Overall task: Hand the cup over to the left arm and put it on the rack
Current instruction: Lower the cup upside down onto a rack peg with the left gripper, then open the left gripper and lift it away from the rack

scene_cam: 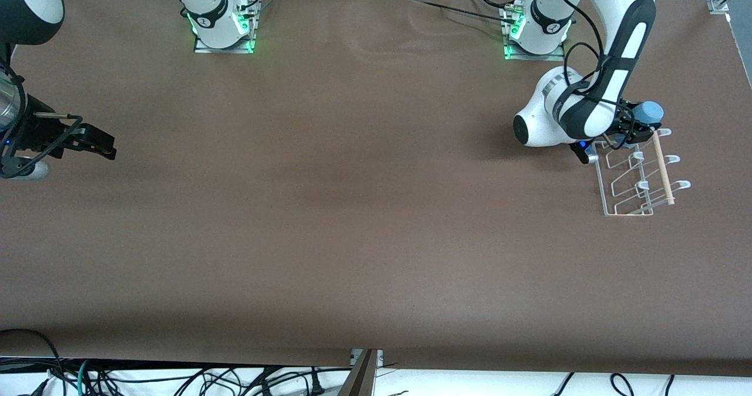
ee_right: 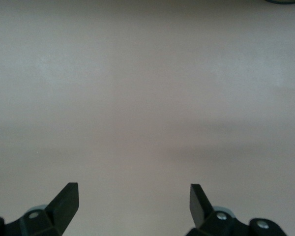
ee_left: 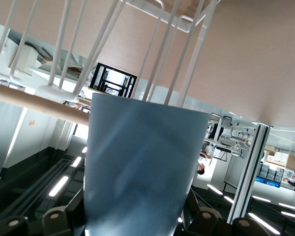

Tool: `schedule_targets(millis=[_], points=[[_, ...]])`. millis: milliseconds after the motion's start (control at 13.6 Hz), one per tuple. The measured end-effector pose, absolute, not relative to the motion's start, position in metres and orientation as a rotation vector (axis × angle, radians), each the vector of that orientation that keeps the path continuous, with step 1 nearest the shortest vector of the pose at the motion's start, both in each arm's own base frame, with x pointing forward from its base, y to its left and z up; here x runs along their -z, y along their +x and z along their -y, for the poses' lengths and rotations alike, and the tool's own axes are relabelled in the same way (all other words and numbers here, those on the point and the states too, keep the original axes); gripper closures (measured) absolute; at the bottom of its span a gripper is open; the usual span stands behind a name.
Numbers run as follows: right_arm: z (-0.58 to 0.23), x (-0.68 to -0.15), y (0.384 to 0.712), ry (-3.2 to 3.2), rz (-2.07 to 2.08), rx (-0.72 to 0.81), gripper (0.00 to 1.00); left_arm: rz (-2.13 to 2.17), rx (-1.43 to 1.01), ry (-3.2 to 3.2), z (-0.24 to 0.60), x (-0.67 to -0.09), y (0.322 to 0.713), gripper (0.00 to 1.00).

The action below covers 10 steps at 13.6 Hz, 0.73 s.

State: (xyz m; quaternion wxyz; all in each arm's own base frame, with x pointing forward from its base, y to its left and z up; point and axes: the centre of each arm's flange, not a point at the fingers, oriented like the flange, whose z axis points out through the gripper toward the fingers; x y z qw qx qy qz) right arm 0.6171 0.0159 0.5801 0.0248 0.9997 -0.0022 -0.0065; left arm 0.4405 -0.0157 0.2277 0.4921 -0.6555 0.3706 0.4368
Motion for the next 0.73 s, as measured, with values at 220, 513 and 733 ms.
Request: schedule_targets(millis=[220, 513, 733], points=[[-0.015, -0.58, 0.617, 3.092, 0.005, 0.02, 0.0, -0.892, -1.056, -1.583, 0.016, -0.218, 0.438, 0.08], [-0.015, -0.58, 0.617, 3.092, 0.004, 0.02, 0.0, -0.871, -1.027, -1.6, 0.016, -0.224, 0.443, 0.0], [-0.015, -0.58, 0.617, 3.092, 0.004, 0.02, 0.0, -0.801, -0.981, -1.745, 0.025, -0.254, 0.457, 0.0]])
